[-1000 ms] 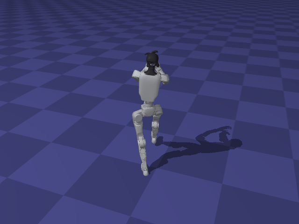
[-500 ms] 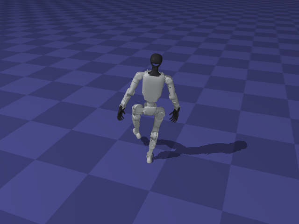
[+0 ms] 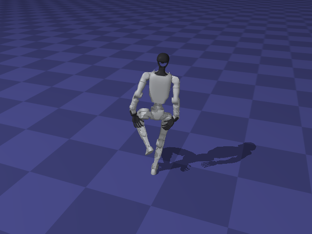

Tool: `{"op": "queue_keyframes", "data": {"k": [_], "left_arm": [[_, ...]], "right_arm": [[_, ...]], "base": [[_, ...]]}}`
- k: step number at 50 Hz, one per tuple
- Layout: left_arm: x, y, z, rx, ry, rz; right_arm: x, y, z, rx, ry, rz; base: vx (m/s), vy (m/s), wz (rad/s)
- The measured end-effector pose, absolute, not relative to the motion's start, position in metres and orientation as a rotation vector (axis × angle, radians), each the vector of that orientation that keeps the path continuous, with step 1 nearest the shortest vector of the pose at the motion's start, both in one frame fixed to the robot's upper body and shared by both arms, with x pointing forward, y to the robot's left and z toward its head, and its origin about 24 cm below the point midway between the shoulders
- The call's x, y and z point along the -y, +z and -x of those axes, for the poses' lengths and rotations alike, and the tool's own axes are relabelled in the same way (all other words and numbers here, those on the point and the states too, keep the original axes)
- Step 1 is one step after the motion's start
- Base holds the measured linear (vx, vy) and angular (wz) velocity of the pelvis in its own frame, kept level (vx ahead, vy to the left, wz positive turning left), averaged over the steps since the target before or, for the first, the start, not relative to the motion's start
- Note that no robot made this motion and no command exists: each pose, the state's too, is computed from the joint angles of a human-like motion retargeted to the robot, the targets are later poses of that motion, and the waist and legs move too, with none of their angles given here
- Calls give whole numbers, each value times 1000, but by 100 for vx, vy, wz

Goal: Kungfu

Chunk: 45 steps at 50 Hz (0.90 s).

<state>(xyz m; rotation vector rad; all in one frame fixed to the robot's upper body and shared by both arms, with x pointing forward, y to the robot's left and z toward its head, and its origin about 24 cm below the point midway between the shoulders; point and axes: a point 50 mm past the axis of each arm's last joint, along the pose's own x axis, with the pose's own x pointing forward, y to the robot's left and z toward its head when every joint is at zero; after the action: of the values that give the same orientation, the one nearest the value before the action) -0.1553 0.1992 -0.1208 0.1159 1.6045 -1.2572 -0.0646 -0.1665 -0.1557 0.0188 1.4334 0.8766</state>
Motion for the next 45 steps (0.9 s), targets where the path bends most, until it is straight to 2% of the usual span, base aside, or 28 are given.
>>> {"op": "queue_keyframes", "data": {"k": [2,5,10,14,17,19,22,24,27,30,33,36,40,45], "left_arm": [[-227,-128,131,-1621,-1208,-307],[-277,-134,79,-1598,-929,-586],[-332,-118,-54,-1301,-329,-709],[-316,-61,-197,-717,-142,-580],[-268,-3,-277,-326,-184,-493],[-232,35,-308,-127,-241,-468],[-190,86,-326,137,-286,-444],[-168,111,-328,291,-273,-403],[-141,132,-322,455,-258,-286],[-117,135,-315,528,-338,-134],[-79,107,-304,470,-578,-22],[-57,56,-294,262,-826,14],[-80,33,-291,109,-935,145],[-57,12,-276,103,-788,177]], "right_arm": [[172,-156,64,-1427,872,48],[182,-159,72,-1501,829,129],[195,-160,92,-1655,606,124],[212,-165,71,-1588,228,117],[225,-164,22,-1345,-44,103],[232,-158,-25,-1122,-154,63],[232,-136,-103,-783,-174,-40],[218,-116,-153,-597,-81,-129],[173,-85,-215,-383,185,-311],[114,-60,-250,-309,499,-537],[56,-48,-246,-346,802,-745],[22,-52,-229,-470,1017,-776],[24,-64,-220,-538,1007,-597],[43,-57,-237,-419,910,-396]], "base": [[22,-14,36],[20,-14,45],[23,-7,0],[19,-3,-42],[24,-1,-102],[28,5,-166],[17,21,-240],[39,33,-296],[35,48,-379],[13,70,-419],[19,66,-240],[7,59,-53],[13,39,-117],[18,38,-68]]}}
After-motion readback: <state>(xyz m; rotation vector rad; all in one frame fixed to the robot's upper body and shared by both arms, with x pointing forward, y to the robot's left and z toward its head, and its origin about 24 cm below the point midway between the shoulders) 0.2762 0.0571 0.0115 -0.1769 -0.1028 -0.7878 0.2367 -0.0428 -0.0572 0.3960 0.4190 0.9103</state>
